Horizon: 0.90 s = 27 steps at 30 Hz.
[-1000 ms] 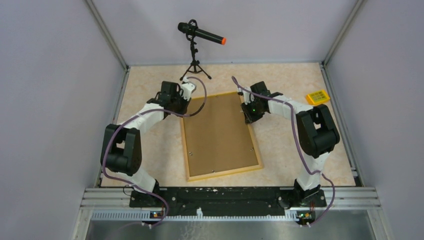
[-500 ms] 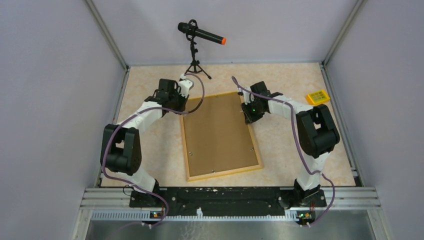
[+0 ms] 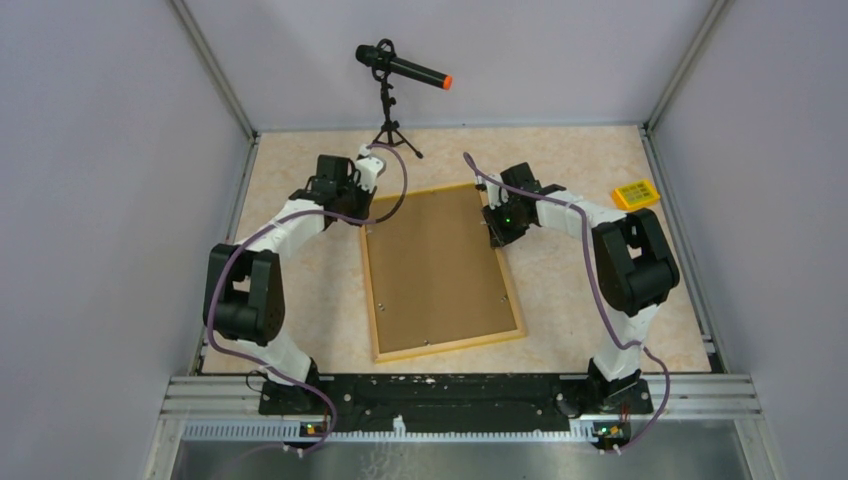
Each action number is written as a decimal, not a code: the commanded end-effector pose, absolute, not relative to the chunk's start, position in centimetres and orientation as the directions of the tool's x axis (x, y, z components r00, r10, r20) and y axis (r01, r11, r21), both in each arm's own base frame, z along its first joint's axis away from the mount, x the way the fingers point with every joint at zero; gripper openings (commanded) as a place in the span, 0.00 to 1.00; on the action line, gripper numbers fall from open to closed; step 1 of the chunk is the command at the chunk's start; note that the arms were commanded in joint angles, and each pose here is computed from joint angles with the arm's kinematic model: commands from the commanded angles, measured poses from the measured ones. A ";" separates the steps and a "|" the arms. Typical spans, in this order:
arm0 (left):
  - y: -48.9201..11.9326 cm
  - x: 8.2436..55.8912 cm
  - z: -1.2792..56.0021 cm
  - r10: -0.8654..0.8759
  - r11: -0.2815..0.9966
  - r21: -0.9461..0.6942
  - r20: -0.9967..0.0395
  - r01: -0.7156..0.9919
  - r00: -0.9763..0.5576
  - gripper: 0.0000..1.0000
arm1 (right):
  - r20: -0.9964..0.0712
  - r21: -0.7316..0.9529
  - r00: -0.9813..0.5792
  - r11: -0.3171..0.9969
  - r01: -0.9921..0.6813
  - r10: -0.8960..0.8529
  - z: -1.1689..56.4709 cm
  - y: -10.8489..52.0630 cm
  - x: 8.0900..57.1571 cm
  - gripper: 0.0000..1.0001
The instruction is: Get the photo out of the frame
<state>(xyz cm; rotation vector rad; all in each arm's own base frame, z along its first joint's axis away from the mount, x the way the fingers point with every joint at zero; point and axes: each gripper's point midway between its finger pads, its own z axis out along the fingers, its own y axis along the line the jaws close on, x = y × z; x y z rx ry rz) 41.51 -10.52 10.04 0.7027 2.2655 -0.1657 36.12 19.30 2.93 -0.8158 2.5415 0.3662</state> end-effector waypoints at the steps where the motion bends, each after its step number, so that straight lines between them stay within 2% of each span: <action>1: -10.5 41.8 10.4 0.450 0.832 0.104 -0.703 0.546 -0.552 0.00 | -0.342 0.128 -0.767 0.782 -0.610 -0.543 -0.6 17.7 32.6 0.00; 11: -9.7 39.2 9.2 0.516 0.796 0.127 -0.653 0.592 -0.554 0.00 | -0.343 0.120 -0.768 0.786 -0.607 -0.541 -0.6 17.6 32.8 0.00; 27: -12.1 35.6 8.7 0.548 0.741 0.032 -0.606 0.671 -0.576 0.00 | -0.336 0.116 -0.780 0.799 -0.590 -0.527 -1.1 17.7 33.4 0.00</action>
